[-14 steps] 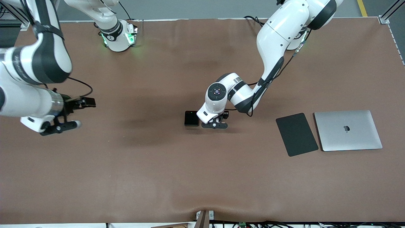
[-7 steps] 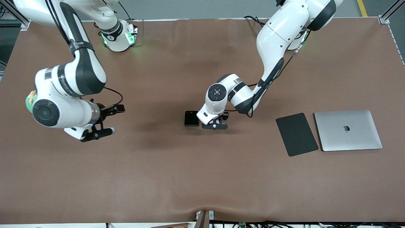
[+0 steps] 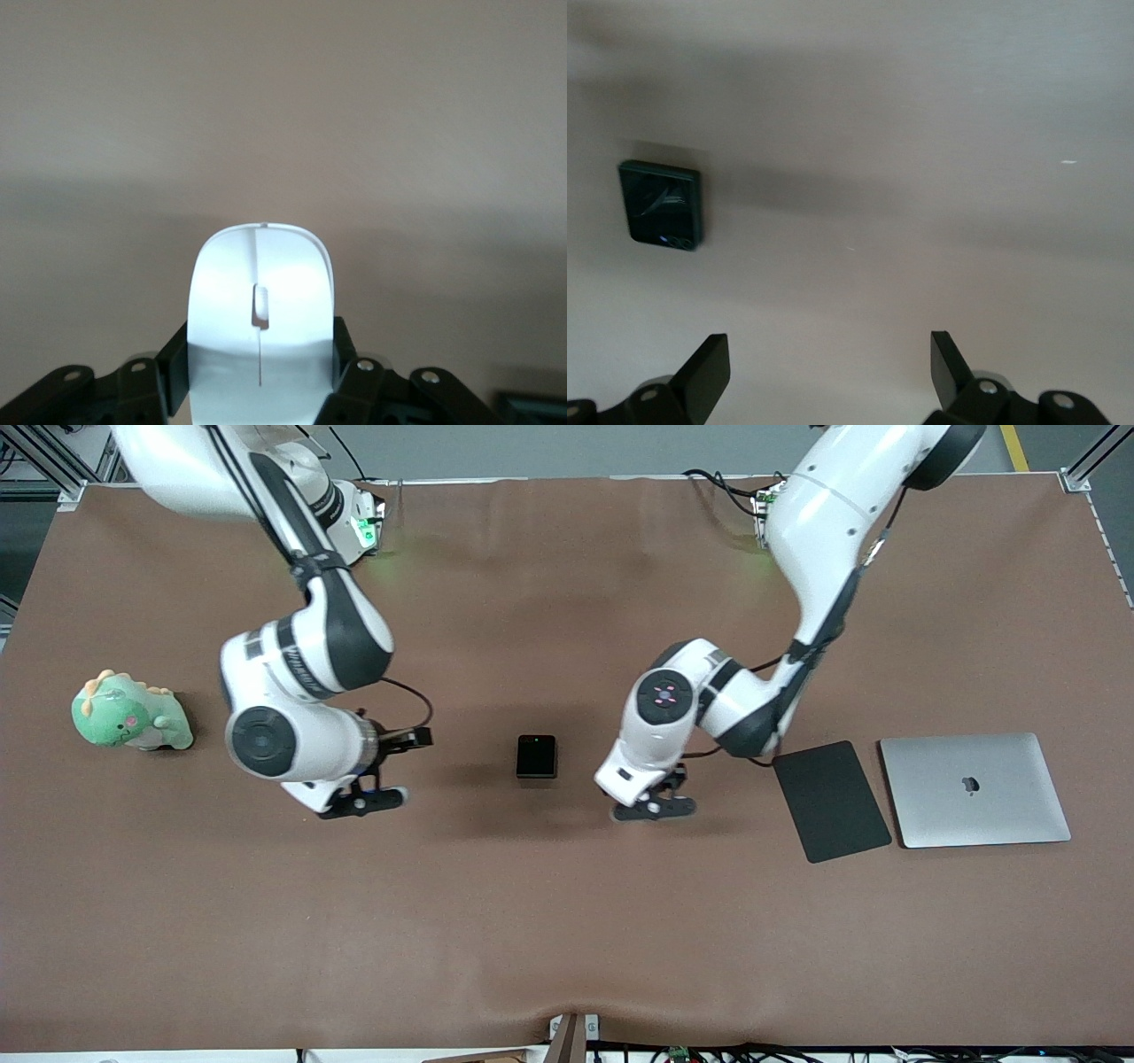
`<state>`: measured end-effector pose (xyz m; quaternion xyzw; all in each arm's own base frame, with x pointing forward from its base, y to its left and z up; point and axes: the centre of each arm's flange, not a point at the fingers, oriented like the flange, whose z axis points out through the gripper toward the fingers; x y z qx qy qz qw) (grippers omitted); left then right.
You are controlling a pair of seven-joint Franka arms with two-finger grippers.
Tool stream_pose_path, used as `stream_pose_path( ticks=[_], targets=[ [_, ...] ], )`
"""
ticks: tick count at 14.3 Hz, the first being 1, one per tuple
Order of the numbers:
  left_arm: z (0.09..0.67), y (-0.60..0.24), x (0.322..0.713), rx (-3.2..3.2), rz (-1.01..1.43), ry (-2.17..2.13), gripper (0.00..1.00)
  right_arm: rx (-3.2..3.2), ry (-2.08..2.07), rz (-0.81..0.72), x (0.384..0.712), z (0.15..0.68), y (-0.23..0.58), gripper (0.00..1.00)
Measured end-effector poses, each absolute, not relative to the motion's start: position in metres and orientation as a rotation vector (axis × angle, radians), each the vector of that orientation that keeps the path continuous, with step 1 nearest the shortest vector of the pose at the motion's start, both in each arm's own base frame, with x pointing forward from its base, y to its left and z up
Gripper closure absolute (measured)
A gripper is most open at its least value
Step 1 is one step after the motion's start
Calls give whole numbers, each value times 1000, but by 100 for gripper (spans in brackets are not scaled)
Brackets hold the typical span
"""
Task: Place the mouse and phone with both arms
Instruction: 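Grasp the white mouse with the left gripper while the right gripper reaches the phone, then lower the mouse onto the mouse pad while the right gripper grasps the phone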
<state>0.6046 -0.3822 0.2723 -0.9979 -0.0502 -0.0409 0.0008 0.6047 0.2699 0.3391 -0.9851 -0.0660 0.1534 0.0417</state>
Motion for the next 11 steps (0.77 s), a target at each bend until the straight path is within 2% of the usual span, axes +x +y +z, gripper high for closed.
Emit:
stream_pose_path(
  ticks=[5, 11],
  targets=[
    [319, -256, 656, -3093, -157, -214, 39, -3036, -96, 420, 584, 278, 346, 0],
    [286, -114, 665, -3022, -16, -382, 39, -3037, -69, 333, 575, 238, 393, 0]
  ],
)
